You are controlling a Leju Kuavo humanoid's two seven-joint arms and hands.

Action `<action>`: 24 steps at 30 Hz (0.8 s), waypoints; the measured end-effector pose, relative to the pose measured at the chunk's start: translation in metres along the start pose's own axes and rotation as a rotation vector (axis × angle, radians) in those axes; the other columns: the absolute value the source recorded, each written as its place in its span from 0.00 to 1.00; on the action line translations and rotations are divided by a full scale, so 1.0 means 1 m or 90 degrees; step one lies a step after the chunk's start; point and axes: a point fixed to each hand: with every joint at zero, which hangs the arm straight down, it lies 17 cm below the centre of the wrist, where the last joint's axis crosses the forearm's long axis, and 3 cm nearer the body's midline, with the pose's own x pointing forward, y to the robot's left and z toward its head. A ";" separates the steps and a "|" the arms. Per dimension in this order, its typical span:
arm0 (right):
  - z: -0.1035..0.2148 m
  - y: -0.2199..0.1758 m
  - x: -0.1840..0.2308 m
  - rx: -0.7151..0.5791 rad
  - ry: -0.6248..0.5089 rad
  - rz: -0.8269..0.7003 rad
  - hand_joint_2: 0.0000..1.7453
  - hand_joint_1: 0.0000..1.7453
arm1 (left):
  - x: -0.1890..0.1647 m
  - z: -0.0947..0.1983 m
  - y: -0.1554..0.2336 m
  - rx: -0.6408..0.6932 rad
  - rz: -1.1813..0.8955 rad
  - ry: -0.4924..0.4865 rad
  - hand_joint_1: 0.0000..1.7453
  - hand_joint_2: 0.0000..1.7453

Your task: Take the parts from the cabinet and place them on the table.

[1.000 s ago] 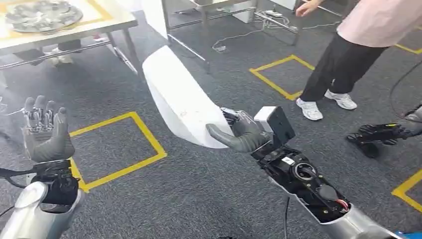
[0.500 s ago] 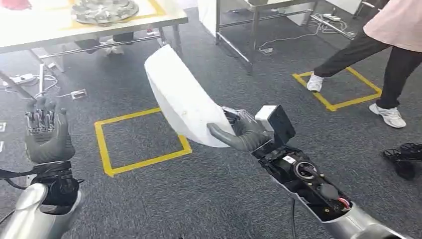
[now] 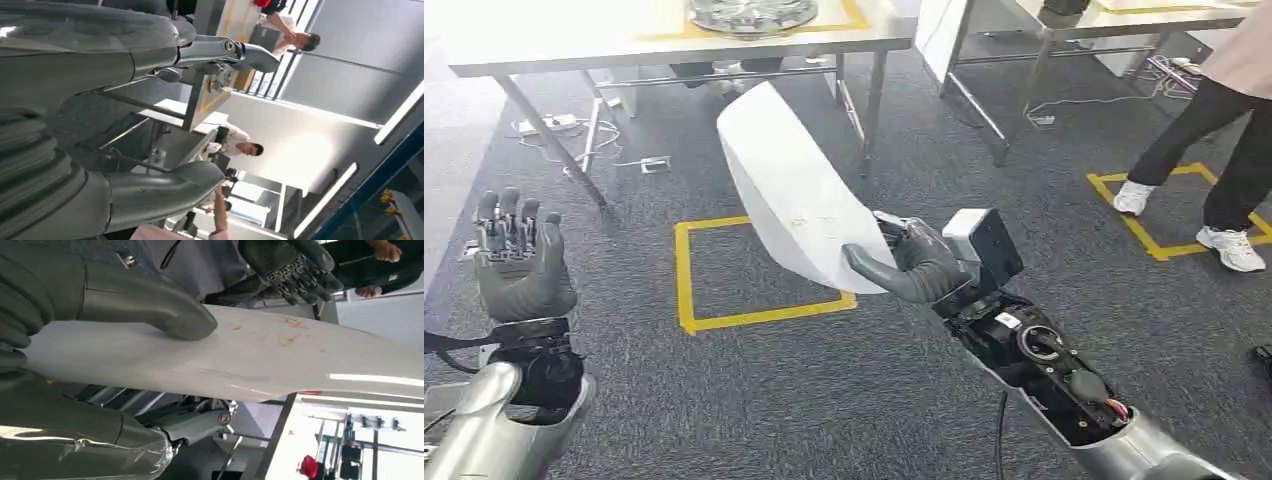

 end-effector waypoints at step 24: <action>0.000 -0.001 -0.001 -0.002 0.001 0.000 1.00 1.00 | -0.001 -0.003 -0.001 -0.001 0.004 0.006 0.00 1.00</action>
